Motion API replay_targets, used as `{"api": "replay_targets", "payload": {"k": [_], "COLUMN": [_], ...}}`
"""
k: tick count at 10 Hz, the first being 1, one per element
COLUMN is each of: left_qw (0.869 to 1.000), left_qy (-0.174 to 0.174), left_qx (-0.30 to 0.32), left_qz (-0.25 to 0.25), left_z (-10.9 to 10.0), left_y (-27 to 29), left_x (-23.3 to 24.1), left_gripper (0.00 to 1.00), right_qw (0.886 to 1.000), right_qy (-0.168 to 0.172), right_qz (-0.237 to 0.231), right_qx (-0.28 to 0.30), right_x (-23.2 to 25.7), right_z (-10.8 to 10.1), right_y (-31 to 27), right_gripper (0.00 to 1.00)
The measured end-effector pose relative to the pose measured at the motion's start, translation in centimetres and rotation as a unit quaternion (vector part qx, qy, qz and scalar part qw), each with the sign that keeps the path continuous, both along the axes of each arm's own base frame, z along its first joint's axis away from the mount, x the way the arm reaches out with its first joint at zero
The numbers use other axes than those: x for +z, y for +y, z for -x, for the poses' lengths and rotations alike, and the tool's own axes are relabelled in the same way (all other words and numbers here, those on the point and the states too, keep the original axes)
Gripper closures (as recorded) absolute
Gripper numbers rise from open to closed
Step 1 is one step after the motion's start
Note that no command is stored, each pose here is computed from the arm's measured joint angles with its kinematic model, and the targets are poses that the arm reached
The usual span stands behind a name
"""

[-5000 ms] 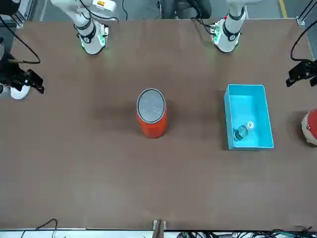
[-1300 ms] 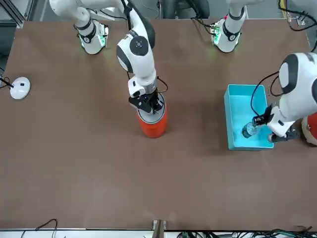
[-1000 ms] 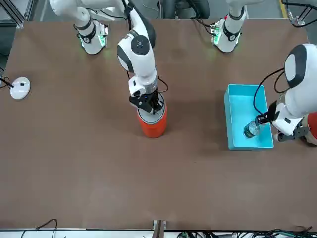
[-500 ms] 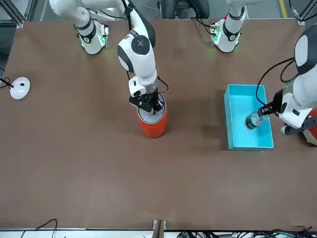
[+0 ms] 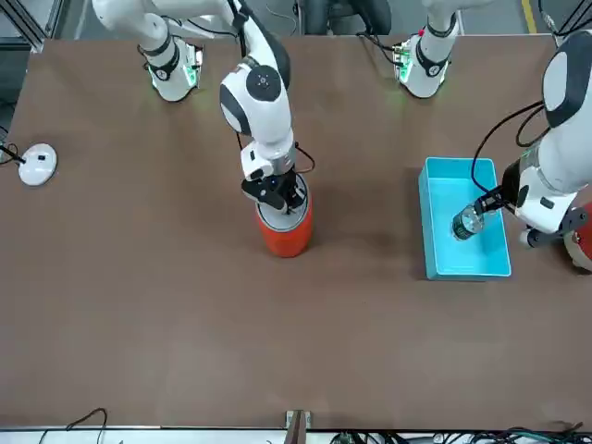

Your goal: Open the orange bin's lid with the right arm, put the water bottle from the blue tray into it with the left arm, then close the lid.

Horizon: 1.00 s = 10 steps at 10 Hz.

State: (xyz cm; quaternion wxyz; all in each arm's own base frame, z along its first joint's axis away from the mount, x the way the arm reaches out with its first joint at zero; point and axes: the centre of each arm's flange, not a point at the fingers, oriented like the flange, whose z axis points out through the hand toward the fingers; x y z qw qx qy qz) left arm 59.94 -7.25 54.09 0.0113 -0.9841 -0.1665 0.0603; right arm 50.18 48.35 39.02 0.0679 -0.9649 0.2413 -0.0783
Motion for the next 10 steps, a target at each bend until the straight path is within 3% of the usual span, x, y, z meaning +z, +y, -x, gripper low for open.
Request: {"api": "replay_targets", "payload": {"k": [5,8,10], "left_qw": [0.999,0.997,0.994], "left_qy": [0.010,0.012,0.001], "left_qx": [0.032,0.041,0.054], "left_qz": [0.032,0.057,0.092], "left_z": [1.7,4.1,5.5], "left_y": [-5.0,-13.2,-19.2], "left_x": [4.6,6.0,6.3], "left_gripper": [0.63,0.63,0.63], "right_qw": [0.999,0.996,0.995], "right_qy": [0.014,0.066,0.079], "right_qz": [0.026,0.058,0.063], "right_qx": [-0.017,0.018,0.024], "right_x": [5.4,9.2,11.9], "right_z": [-1.3,-2.3,-3.8], "right_y": [-1.3,-6.4,-10.7], "right_gripper": [0.99,0.99,0.99]}}
